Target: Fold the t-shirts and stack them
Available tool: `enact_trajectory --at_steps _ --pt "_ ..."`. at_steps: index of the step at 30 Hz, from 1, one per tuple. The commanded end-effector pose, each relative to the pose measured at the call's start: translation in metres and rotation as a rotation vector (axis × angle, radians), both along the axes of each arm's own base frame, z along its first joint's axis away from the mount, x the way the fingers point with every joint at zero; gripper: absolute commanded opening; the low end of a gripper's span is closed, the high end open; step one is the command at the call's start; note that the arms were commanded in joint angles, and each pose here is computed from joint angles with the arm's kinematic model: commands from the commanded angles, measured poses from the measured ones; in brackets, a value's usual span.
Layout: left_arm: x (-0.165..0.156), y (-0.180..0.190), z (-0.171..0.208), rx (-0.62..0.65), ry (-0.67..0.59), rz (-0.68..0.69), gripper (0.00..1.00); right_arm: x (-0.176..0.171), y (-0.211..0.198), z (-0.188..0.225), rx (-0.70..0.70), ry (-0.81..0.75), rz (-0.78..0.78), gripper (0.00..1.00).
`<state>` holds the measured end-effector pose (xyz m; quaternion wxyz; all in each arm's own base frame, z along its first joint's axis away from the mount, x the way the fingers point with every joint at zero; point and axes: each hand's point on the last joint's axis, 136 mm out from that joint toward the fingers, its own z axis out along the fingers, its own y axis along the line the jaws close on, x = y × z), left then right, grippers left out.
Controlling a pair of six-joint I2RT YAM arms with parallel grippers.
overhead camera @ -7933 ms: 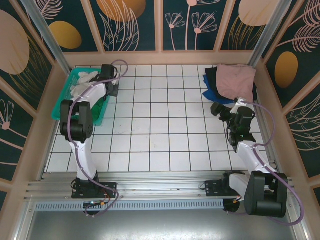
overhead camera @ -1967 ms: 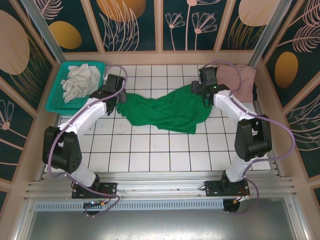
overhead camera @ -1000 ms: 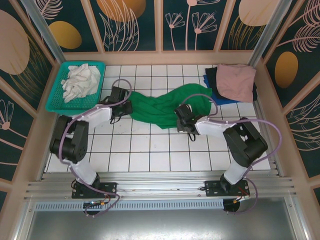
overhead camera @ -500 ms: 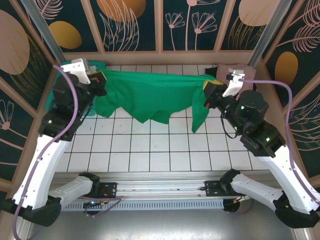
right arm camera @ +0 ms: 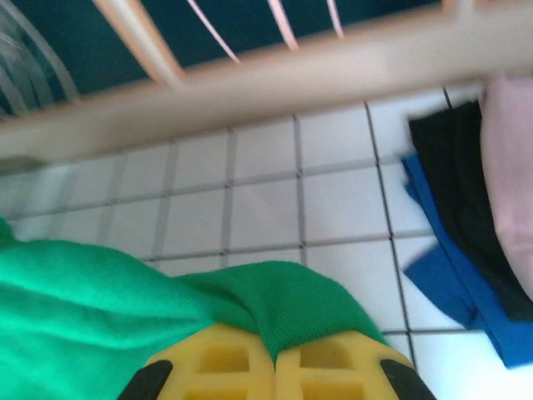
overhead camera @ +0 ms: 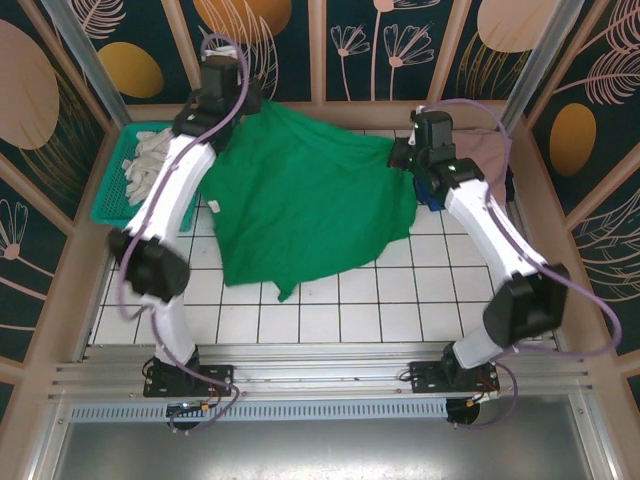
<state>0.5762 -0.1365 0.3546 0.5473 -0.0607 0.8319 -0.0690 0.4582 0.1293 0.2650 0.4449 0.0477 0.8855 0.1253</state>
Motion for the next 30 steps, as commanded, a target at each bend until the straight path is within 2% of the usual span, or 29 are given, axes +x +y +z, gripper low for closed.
enact_trajectory --at_steps 1,2,5,7,9,13,16,19,22,25,27,29,30 --pt "0.033 0.000 -0.063 0.051 0.168 -0.016 0.72 0.022 -0.011 -0.065 0.053 0.164 -0.022 0.16" --pt "0.039 0.002 -0.074 0.065 0.192 -0.008 0.76 0.028 -0.018 -0.085 0.039 0.208 -0.041 0.26" --pt "0.033 0.011 -0.103 0.123 0.285 0.028 0.78 0.029 -0.032 -0.114 -0.013 0.283 -0.077 0.37" --pt "0.008 0.027 -0.117 0.173 0.365 0.068 0.78 0.017 -0.041 -0.114 -0.040 0.280 -0.107 0.51" --pt "-0.025 0.036 -0.126 0.164 0.391 0.086 0.78 -0.005 -0.047 -0.109 -0.037 0.268 -0.121 0.65" --pt "-0.128 0.028 -0.151 -0.045 0.358 -0.018 0.81 -0.069 -0.064 -0.125 -0.014 0.295 -0.180 0.69" --pt "-0.195 0.025 -0.202 -0.147 0.437 -0.032 0.82 -0.112 -0.079 -0.157 -0.019 0.365 -0.249 0.69" --pt "-0.244 0.019 -0.265 -0.180 0.578 -0.034 0.80 -0.132 -0.085 -0.182 -0.012 0.410 -0.280 0.69" --pt "-0.263 0.013 -0.302 -0.230 0.633 -0.045 0.79 -0.134 -0.086 -0.200 0.000 0.430 -0.288 0.68" --pt "-0.256 0.010 -0.319 -0.216 0.658 -0.046 0.67 -0.125 -0.071 -0.213 0.048 0.452 -0.237 0.64" --pt "-0.244 0.007 -0.323 -0.187 0.671 -0.051 0.51 -0.114 -0.058 -0.215 0.092 0.444 -0.196 0.58" --pt "-0.232 0.004 -0.317 -0.159 0.668 -0.069 0.30 -0.103 -0.046 -0.213 0.100 0.431 -0.172 0.52" --pt "-0.224 0.003 -0.311 -0.147 0.648 -0.071 0.22 -0.097 -0.041 -0.213 0.103 0.425 -0.167 0.46"
